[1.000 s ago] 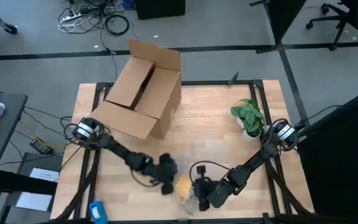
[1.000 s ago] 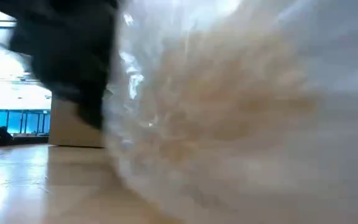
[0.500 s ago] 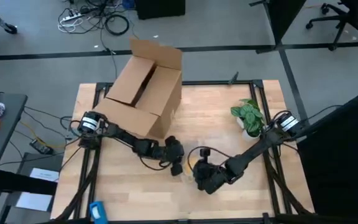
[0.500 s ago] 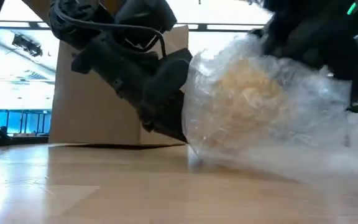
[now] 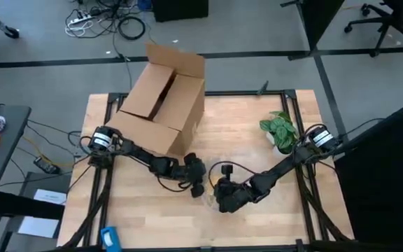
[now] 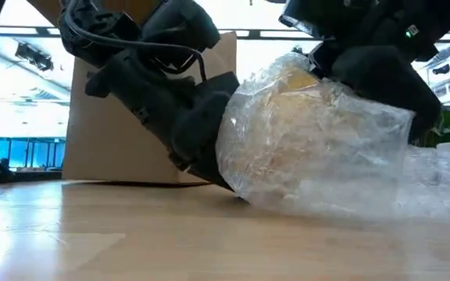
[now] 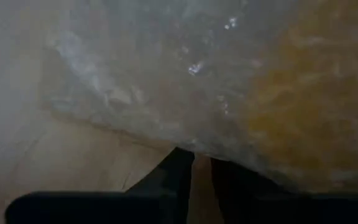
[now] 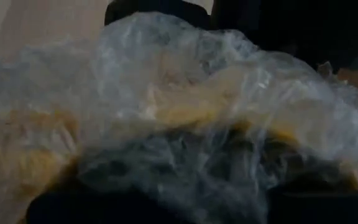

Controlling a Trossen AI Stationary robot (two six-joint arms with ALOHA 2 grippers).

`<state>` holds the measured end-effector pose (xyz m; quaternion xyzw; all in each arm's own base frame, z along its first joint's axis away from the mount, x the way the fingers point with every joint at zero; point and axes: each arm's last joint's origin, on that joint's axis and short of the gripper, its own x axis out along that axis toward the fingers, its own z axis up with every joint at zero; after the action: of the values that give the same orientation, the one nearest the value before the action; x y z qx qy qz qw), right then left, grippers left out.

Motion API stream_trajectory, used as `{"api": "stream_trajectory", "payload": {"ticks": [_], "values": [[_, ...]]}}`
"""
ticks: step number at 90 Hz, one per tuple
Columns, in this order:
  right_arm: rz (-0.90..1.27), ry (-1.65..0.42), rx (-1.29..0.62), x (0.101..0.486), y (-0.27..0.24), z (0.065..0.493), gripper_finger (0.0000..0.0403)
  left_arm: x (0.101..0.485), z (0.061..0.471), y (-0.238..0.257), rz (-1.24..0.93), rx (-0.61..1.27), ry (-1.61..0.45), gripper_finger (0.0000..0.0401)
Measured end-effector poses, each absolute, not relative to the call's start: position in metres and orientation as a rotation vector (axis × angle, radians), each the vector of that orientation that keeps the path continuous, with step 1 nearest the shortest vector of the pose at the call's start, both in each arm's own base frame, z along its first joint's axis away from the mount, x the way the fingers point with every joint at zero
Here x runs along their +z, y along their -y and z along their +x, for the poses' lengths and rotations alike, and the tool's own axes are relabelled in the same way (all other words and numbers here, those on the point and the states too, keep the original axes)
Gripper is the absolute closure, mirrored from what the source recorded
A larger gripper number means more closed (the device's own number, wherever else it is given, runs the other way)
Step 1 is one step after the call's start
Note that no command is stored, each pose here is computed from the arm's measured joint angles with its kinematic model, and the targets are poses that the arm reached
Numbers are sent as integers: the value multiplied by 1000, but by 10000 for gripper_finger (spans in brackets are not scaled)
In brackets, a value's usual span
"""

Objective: Wrap mug
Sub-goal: Wrap the yellow mug with the bubble wrap

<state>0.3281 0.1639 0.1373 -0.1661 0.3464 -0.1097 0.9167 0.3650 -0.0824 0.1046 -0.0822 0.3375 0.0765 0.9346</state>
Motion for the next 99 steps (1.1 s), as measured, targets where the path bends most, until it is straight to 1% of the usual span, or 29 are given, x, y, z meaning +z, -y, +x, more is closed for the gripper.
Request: {"api": "stream_trajectory", "payload": {"ticks": [13,24,35,43,54,73,85,99], "values": [[-278,-724,-187,147,-170,319,380,106,366,83,-168,149,-684,353],[-224,-732,-165,156,-174,313,341,106,367,84,-156,141,-681,353],[-203,-758,-182,155,-178,305,300,106,367,84,-152,138,-684,353],[-214,-789,-186,153,-183,297,282,106,367,84,-149,137,-687,353],[-203,-809,-164,155,-194,285,273,106,367,84,-148,137,-690,353],[-204,-815,-102,163,-209,268,272,106,367,83,-152,135,-685,353],[-169,-848,-121,161,-213,258,265,106,367,83,-155,135,-683,353],[-132,-890,-143,159,-217,248,246,105,367,83,-160,136,-682,353]]}}
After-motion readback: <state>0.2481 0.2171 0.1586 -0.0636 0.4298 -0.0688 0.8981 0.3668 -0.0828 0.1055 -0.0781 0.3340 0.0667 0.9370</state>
